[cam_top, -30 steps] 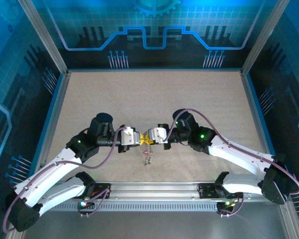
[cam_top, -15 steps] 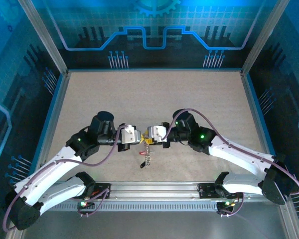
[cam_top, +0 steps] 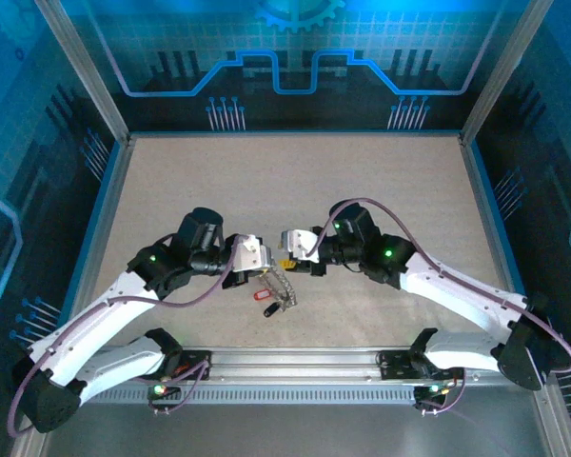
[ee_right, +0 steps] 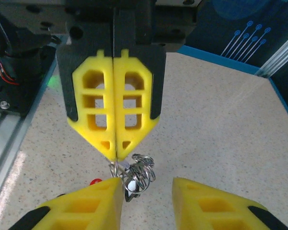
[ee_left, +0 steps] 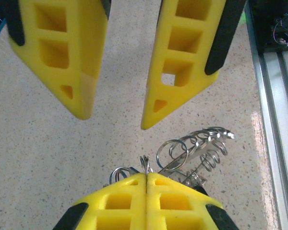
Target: Put the keys on the keyring
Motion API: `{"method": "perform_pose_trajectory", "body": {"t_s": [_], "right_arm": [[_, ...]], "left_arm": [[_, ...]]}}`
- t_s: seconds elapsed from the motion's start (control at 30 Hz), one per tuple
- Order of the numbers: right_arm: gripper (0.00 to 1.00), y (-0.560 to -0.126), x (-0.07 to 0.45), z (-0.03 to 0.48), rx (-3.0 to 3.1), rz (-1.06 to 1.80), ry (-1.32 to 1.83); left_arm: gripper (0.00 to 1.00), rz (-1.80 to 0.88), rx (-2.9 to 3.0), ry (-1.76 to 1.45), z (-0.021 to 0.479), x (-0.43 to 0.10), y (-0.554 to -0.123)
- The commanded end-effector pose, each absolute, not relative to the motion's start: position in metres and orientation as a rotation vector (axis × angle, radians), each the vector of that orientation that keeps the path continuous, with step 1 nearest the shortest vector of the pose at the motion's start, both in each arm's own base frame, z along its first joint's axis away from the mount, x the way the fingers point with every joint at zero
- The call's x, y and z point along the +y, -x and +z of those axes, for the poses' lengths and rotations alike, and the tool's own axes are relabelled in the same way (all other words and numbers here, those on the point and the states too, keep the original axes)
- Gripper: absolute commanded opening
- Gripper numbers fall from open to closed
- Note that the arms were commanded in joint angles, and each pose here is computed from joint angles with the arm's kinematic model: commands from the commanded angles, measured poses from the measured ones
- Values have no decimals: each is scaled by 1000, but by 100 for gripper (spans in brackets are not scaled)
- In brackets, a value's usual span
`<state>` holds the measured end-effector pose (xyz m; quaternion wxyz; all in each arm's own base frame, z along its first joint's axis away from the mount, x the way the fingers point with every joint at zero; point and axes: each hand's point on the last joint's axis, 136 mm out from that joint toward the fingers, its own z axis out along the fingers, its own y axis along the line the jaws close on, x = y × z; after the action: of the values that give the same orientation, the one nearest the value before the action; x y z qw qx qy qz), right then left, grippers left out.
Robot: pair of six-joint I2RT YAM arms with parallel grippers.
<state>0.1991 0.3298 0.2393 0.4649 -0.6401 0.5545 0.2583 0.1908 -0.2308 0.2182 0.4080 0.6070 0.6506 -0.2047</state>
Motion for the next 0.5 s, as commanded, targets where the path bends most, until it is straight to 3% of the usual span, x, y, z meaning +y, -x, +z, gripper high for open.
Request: {"method": "perform_pose_trajectory", "body": {"t_s": [0.0, 0.3, 0.47], "right_arm": [[32, -195, 337, 237, 1417, 733, 1577], [32, -184, 340, 216, 1395, 813, 1664], [27, -185, 346, 215, 1390, 839, 1674]], "left_arm": [[0, -532, 1614, -1505, 237, -236, -192], [0, -548, 1599, -1518, 236, -237, -189], [0, -555, 1608, -1520, 236, -239, -191]]}}
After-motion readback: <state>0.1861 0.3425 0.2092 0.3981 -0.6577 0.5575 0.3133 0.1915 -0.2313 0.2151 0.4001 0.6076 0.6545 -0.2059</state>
